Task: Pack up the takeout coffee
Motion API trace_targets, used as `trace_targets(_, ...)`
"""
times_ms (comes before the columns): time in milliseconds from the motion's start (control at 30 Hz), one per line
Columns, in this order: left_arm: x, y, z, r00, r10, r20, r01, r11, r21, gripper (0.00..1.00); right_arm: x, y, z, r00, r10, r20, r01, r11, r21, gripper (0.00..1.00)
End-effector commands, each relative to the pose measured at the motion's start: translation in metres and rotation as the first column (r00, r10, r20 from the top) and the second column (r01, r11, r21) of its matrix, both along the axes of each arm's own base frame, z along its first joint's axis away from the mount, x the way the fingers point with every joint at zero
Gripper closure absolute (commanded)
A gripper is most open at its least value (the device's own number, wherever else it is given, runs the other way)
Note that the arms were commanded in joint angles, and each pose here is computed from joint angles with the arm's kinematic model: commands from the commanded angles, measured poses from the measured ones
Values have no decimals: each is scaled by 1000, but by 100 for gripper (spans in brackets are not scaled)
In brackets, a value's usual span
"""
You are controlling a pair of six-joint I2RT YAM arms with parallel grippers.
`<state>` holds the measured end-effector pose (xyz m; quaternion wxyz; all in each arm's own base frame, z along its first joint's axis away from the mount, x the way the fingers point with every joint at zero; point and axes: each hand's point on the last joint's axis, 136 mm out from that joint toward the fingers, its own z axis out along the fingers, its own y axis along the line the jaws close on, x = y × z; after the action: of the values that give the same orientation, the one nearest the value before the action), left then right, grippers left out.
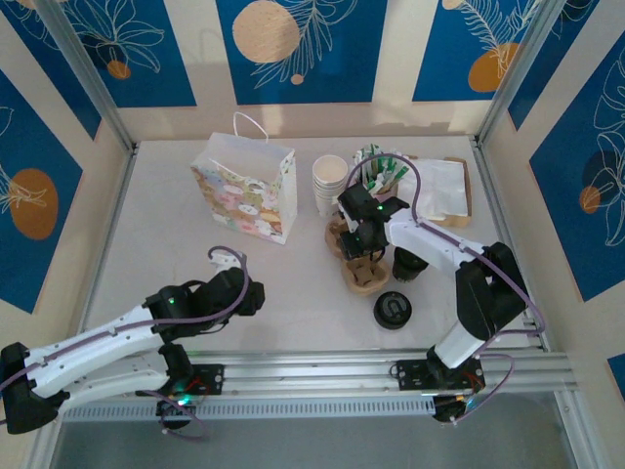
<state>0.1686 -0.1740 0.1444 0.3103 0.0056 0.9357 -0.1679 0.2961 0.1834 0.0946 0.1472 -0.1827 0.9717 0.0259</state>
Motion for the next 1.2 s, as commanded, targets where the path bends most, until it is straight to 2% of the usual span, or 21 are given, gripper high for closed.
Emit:
trace_targets(0, -2, -5, 1, 1000, -14, -6, 14, 1000, -11, 53, 4, 4, 7, 1000, -8, 18, 8, 1000, 2, 58)
trace_targets(533, -3, -4, 0, 1000, -14, -9, 14, 1000, -13, 53, 1, 4, 31, 997, -10, 74, 8, 1000, 29, 63)
trace_targets(933, 0, 3, 15, 999, -15, 32, 15, 1000, 12, 52, -9, 7, 57, 992, -25, 122, 9, 991, 130, 63)
trace_targets(1067, 3, 6, 38, 997, -25, 71, 23, 999, 29, 44, -14, 8, 71, 987, -28, 159, -3, 982, 188, 63)
trace_targets(1167, 9, 17, 62, 993, 11, 114, -18, 998, 61, 39, -18, 9, 82, 981, -27, 191, -17, 975, 223, 64)
